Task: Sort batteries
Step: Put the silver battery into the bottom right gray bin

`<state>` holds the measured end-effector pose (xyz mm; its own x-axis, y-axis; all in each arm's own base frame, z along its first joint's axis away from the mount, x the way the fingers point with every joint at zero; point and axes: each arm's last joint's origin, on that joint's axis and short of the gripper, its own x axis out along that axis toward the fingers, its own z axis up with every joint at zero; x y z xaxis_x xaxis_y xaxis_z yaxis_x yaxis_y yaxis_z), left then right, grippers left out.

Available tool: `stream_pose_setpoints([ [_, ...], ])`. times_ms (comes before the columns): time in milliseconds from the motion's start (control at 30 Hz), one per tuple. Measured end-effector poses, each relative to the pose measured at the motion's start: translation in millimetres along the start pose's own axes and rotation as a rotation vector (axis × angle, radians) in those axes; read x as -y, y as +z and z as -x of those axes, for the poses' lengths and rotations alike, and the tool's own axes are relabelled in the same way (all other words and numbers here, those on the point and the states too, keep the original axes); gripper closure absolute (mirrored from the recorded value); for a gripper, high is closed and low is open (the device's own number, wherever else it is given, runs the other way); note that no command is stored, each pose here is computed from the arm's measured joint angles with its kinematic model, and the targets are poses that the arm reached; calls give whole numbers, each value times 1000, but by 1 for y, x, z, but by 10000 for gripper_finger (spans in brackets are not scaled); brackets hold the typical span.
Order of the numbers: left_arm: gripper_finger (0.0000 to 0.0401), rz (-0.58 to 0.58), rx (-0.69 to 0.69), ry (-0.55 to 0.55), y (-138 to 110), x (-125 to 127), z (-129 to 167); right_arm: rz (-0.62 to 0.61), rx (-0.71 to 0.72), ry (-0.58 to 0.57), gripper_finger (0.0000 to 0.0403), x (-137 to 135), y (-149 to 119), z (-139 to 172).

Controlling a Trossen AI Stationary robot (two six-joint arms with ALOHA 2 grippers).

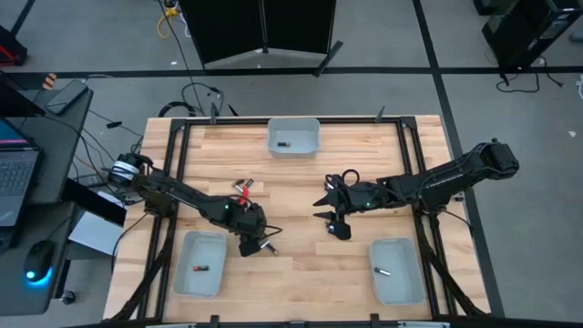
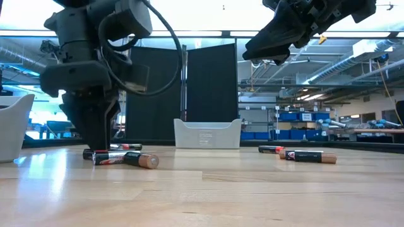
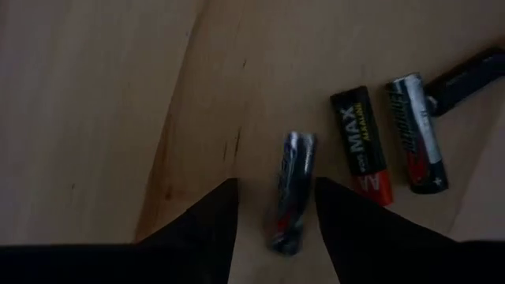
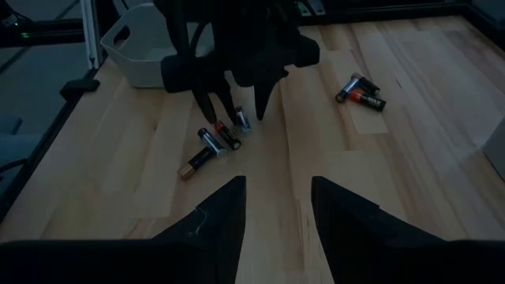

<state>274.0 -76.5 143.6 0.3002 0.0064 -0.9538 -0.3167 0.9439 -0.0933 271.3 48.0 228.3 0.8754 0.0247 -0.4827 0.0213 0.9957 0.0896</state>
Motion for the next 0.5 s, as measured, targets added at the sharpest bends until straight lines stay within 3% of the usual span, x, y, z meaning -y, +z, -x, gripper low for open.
stream_pose_setpoints([
  [267,254,-6,-35,43,-2,-2,-5,2,-11,-16,247,0,-1,0],
  [500,344,-59,-31,64,-3,-3,-4,4,-18,-19,247,1,-2,0],
])
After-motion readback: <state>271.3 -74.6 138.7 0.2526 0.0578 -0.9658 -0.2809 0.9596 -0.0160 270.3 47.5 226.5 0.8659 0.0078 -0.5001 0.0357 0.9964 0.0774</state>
